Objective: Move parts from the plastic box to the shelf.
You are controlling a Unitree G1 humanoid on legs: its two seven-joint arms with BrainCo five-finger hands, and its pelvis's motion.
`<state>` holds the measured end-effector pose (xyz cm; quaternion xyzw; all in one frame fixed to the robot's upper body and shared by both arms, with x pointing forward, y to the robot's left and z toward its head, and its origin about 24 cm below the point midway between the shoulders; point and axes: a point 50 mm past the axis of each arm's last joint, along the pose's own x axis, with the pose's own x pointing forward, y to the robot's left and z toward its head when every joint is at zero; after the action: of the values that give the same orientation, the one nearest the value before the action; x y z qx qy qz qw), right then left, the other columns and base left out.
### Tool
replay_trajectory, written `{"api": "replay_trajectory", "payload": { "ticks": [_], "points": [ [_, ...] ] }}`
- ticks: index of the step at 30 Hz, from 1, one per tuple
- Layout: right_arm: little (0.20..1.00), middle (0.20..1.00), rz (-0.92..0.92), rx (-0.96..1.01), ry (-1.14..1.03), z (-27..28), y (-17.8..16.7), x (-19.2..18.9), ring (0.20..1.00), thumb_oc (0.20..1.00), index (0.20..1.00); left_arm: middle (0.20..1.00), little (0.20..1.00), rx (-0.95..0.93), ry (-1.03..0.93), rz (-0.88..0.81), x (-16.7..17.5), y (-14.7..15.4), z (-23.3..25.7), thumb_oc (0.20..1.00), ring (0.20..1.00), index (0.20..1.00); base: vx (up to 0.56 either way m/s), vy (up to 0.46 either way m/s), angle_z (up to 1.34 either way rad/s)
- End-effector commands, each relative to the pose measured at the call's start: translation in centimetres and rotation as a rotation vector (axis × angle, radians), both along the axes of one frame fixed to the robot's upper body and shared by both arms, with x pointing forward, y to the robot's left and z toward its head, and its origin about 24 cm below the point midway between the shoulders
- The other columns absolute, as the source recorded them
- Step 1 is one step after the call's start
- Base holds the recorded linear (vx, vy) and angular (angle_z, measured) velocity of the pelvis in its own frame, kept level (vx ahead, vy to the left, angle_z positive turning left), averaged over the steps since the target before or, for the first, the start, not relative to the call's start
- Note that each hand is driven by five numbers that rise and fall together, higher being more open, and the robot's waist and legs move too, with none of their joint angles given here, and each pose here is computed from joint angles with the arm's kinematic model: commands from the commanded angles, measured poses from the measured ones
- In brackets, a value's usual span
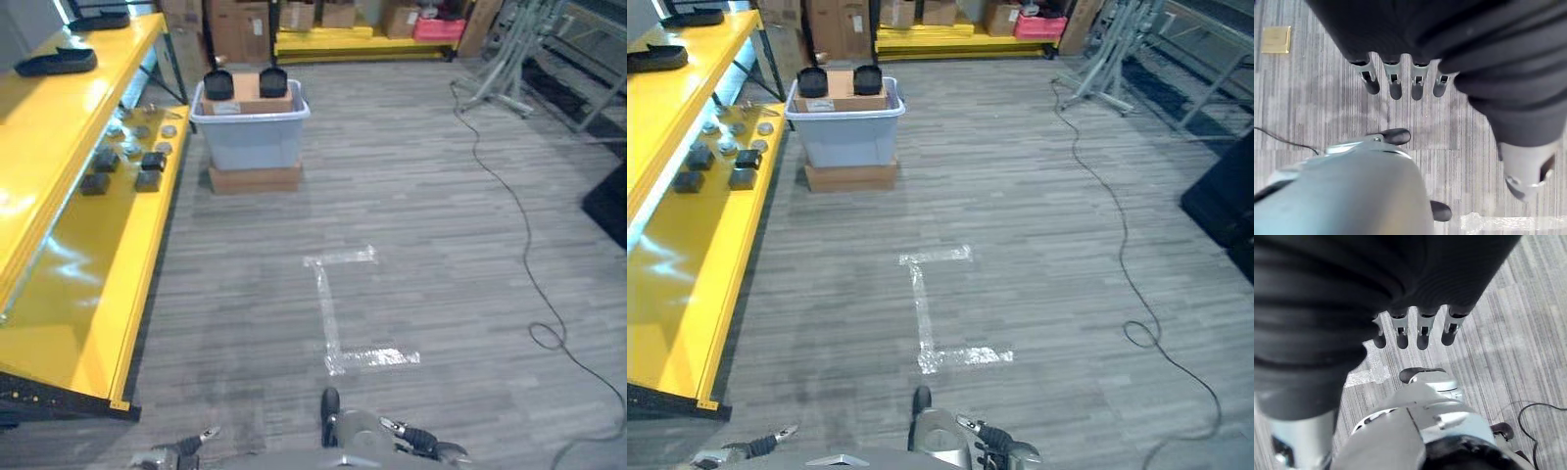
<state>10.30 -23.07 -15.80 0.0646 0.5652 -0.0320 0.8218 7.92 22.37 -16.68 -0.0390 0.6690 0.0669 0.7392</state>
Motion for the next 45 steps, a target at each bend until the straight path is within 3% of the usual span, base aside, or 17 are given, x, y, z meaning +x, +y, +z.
{"api": "replay_trajectory", "payload": {
  "ticks": [1, 9, 13, 15, 22, 32, 40, 45],
  "points": [
    [1.000, 1.000, 0.034, -0.041, 0.008, 0.5, -1.5, 0.8, 1.000, 1.000, 1.000, 1.000, 1.000, -0.015, -0.051, 0.011, 0.9, -0.4, 0.1, 1.000, 1.000, 1.000, 0.21, -0.259, -0.22],
    [1.000, 1.000, -0.014, -0.059, 0.003, 0.8, -2.4, 0.9, 1.000, 1.000, 1.000, 1.000, 1.000, -0.025, -0.066, 0.012, 0.3, -1.1, -0.2, 1.000, 1.000, 1.000, 0.24, -0.032, -0.22],
    [1.000, 1.000, -0.018, -0.055, -0.007, 0.9, -2.6, 0.8, 1.000, 1.000, 1.000, 1.000, 1.000, 0.024, -0.058, -0.141, -0.6, -0.5, -0.3, 1.000, 1.000, 1.000, 0.27, 0.113, -0.23],
    [1.000, 1.000, 0.034, -0.068, -0.002, 0.9, -2.7, 0.7, 1.000, 1.000, 1.000, 1.000, 1.000, 0.024, -0.060, -0.129, -0.7, -0.4, -0.3, 1.000, 1.000, 1.000, 0.25, 0.210, -0.09],
    [1.000, 1.000, 0.034, -0.031, -0.006, 0.5, -0.9, 1.1, 1.000, 1.000, 1.000, 1.000, 1.000, 0.084, -0.079, -0.197, 1.1, 0.6, 0.3, 1.000, 1.000, 1.000, 0.20, 0.205, -0.05],
    [1.000, 1.000, 0.096, -0.031, 0.002, 0.1, 0.4, 0.9, 1.000, 1.000, 1.000, 1.000, 1.000, 0.131, -0.173, -0.133, 4.8, 1.1, 1.4, 1.000, 1.000, 1.000, 0.26, 0.032, 0.05],
    [1.000, 1.000, 0.143, -0.076, 0.145, -0.4, -0.4, -1.2, 1.000, 1.000, 1.000, 1.000, 1.000, 0.088, -0.053, -0.078, 2.1, -0.7, 0.2, 1.000, 1.000, 1.000, 0.45, -0.209, 0.16],
    [1.000, 1.000, 0.136, -0.082, 0.059, 0.1, -0.6, 0.4, 1.000, 1.000, 1.000, 1.000, 1.000, 0.023, -0.034, -0.050, 0.7, -2.0, -0.3, 1.000, 1.000, 1.000, 0.33, -0.232, 0.11]
  ]
}}
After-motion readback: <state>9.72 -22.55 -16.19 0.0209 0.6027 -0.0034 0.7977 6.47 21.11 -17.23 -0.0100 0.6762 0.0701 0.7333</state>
